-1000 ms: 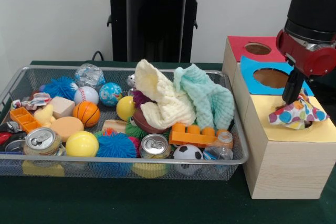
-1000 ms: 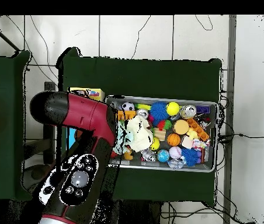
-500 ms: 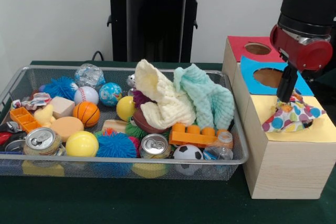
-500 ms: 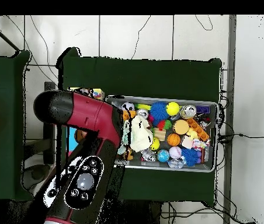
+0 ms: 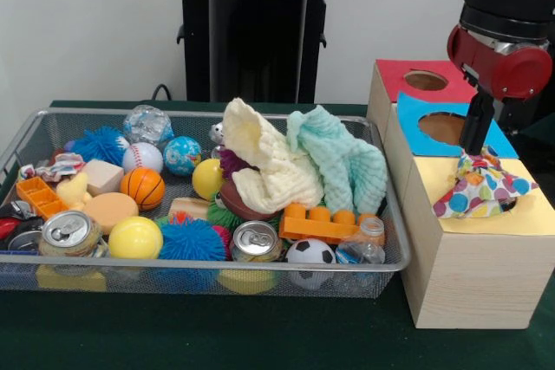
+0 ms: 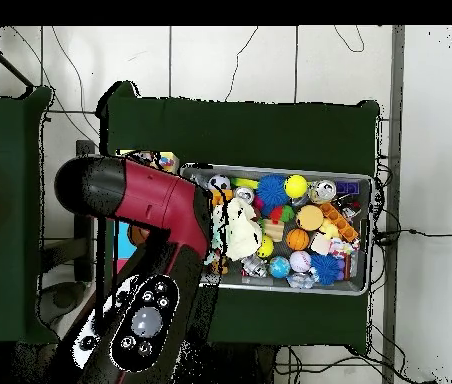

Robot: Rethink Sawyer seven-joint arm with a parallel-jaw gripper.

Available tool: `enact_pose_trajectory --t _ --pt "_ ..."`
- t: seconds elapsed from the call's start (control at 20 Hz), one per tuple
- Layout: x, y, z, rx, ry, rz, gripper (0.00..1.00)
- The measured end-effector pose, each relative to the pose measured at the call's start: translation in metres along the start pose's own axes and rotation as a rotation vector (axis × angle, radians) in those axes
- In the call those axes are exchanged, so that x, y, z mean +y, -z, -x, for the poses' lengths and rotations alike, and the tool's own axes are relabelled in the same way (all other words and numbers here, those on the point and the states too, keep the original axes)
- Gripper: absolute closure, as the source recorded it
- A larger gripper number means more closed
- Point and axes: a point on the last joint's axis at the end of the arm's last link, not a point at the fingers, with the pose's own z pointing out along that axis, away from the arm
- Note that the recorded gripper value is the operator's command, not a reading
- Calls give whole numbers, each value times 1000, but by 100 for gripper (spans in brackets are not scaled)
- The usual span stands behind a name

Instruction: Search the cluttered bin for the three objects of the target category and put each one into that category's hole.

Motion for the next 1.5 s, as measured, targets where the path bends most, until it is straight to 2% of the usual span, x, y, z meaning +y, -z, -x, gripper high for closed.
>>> enact_pose_trajectory --t 0.6,1.5 --pt "0 2 0 -1 2 3 100" --pt "-16 -40 -5 -15 15 -60 100"
